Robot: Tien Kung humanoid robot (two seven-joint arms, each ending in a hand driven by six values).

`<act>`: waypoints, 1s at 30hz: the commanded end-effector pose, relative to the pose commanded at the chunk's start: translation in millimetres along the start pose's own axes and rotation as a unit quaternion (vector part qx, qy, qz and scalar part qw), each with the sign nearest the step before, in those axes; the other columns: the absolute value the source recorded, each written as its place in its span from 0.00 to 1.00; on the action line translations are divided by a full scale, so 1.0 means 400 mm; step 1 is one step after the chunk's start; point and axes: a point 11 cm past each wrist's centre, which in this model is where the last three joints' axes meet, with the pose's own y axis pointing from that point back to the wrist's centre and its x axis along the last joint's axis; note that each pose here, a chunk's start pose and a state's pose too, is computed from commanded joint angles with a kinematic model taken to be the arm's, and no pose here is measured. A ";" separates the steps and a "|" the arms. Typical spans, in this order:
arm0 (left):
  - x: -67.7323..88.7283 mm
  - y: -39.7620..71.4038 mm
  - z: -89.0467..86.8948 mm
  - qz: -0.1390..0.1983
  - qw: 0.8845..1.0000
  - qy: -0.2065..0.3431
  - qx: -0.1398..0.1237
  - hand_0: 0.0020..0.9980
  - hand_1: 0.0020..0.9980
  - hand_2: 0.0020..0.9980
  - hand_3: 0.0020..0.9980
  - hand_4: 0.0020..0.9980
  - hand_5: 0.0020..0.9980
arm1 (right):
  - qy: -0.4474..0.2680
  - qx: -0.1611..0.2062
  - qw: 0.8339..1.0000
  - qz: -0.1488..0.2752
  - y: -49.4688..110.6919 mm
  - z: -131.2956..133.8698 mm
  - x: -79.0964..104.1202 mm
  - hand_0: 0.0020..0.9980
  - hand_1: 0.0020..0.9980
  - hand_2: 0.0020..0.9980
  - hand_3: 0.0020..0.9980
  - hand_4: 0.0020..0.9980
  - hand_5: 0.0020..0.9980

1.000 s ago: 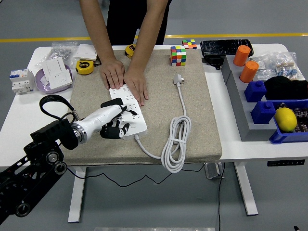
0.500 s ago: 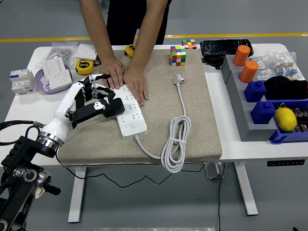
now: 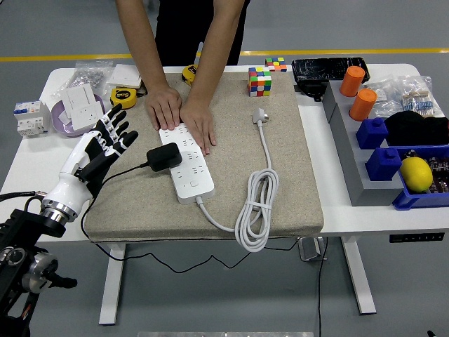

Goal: Pick up the plug,place it near the board,insert it into the board,press the button

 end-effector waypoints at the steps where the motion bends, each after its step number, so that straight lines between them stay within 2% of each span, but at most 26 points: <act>1: 0.002 -0.003 0.002 -0.001 1.000 -0.026 0.003 0.69 0.66 0.57 1.00 0.79 0.13 | 0.000 0.000 1.000 0.000 0.000 0.000 0.000 0.89 0.79 0.77 0.79 1.00 0.91; 2: 0.003 -0.006 0.003 -0.001 0.999 -0.051 0.005 0.15 0.06 0.18 0.87 0.56 0.04 | 0.000 0.000 1.000 0.000 0.000 0.000 0.000 0.89 0.79 0.77 0.79 1.00 0.91; 4: 0.001 -0.018 0.007 -0.013 0.993 -0.113 0.012 0.15 0.06 0.18 0.87 0.56 0.04 | 0.001 0.000 1.000 0.000 0.000 -0.002 0.002 0.89 0.79 0.77 0.79 1.00 0.91; 7: -0.007 -0.033 0.003 -0.035 0.979 -0.200 0.029 0.15 0.06 0.18 0.87 0.56 0.04 | 0.002 0.001 1.000 0.002 0.000 -0.006 0.005 0.89 0.79 0.77 0.79 1.00 0.91; 8: -0.010 -0.038 -0.001 -0.044 0.971 -0.231 0.037 0.12 0.02 0.14 0.79 0.50 0.00 | 0.002 0.001 1.000 0.002 0.000 -0.006 0.006 0.89 0.79 0.77 0.79 1.00 0.91; 9: -0.014 -0.042 -0.006 -0.054 0.964 -0.256 0.047 0.12 0.02 0.14 0.79 0.50 0.00 | 0.002 0.001 1.000 0.002 0.000 -0.006 0.006 0.89 0.79 0.77 0.79 1.00 0.91; 12: -0.023 -0.052 -0.033 -0.081 0.935 -0.334 0.085 0.12 0.02 0.14 0.79 0.50 0.00 | 0.004 -0.001 1.000 0.002 0.000 -0.004 0.007 0.89 0.79 0.77 0.79 1.00 0.91; 14: -0.026 -0.058 -0.056 -0.095 0.911 -0.386 0.112 0.11 0.01 0.14 0.79 0.49 0.00 | 0.004 0.000 1.000 0.002 0.000 -0.004 0.006 0.89 0.79 0.77 0.79 1.00 0.91; 16: -0.026 -0.063 -0.067 -0.099 0.889 -0.429 0.122 0.11 0.01 0.14 0.79 0.49 0.00 | 0.005 0.000 1.000 0.002 0.000 -0.004 0.006 0.89 0.79 0.77 0.79 1.00 0.91; 18: -0.032 -0.068 -0.073 -0.104 0.876 -0.453 0.127 0.11 0.01 0.14 0.79 0.49 0.00 | 0.005 0.000 1.000 0.002 0.000 -0.005 0.006 0.89 0.79 0.77 0.79 1.00 0.91; 23: -0.057 -0.078 -0.082 -0.123 0.868 -0.464 0.127 0.11 0.01 0.14 0.81 0.48 0.00 | 0.006 0.000 1.000 0.002 0.000 -0.007 0.007 0.89 0.79 0.77 0.79 1.00 0.91; 30: -0.090 -0.084 -0.081 -0.141 0.872 -0.454 0.119 0.11 0.01 0.14 0.81 0.47 0.00 | 0.005 0.001 1.000 0.001 -0.001 -0.009 0.005 0.88 0.79 0.77 0.79 1.00 0.91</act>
